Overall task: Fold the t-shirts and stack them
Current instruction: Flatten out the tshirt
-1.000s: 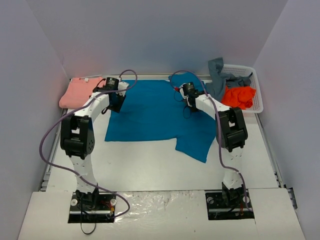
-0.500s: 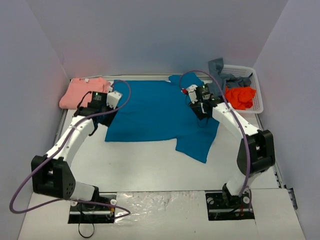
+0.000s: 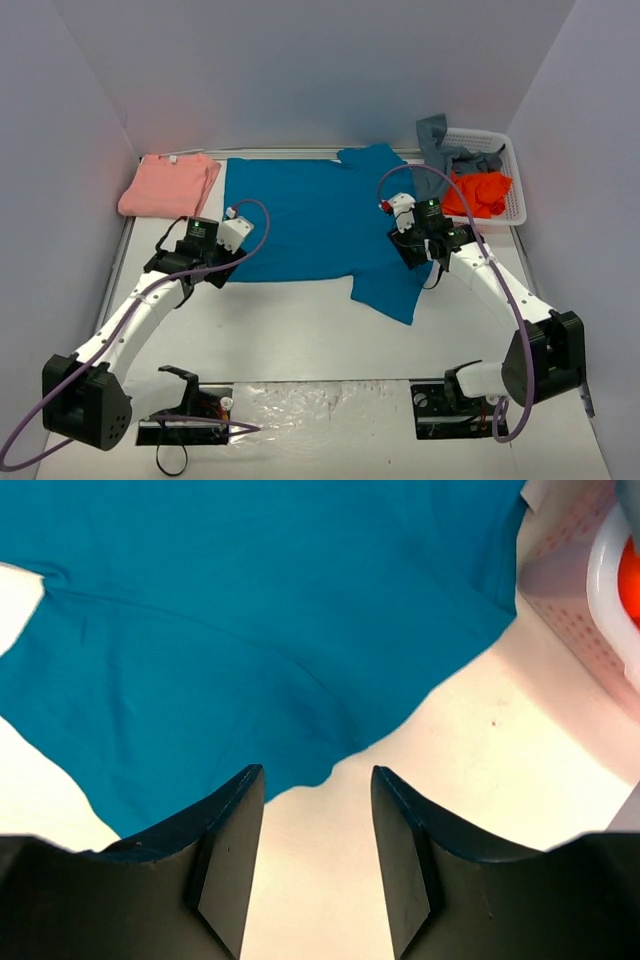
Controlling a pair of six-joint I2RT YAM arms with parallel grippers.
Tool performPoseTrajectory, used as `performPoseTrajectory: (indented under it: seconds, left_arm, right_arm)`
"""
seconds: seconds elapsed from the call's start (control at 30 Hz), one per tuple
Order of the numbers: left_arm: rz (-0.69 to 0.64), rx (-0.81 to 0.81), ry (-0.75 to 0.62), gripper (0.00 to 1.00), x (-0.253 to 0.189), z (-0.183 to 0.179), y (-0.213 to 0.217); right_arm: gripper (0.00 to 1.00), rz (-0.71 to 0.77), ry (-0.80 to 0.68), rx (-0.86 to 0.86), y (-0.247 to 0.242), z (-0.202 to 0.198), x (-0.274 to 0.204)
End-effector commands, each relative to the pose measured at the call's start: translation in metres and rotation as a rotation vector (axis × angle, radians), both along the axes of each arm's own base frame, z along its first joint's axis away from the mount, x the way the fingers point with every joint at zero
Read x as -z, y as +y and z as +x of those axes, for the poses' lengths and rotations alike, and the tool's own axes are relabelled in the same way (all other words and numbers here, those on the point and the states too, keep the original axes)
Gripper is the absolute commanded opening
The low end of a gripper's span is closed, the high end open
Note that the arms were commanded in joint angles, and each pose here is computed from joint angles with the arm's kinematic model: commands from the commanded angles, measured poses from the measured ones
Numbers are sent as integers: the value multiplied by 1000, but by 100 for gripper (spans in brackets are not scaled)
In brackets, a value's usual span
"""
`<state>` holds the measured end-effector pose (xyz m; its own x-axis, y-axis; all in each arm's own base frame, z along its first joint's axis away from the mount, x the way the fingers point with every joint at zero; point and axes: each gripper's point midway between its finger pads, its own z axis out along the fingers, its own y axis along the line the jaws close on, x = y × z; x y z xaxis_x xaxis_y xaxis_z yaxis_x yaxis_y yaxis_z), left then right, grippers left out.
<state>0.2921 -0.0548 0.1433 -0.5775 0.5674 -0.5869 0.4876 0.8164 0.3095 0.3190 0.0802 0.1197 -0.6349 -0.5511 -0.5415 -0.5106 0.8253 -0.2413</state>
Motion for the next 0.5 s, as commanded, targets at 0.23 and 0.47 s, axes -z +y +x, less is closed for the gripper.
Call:
performPoseTrajectory:
  seconds: [0.23, 0.47]
  left_arm:
    - [126, 152, 83, 58, 41, -14, 0]
    - [190, 187, 91, 61, 55, -8, 5]
  right_arm:
    - [46, 2, -24, 65, -17, 2, 8]
    - [46, -54, 20, 93, -25, 4, 24]
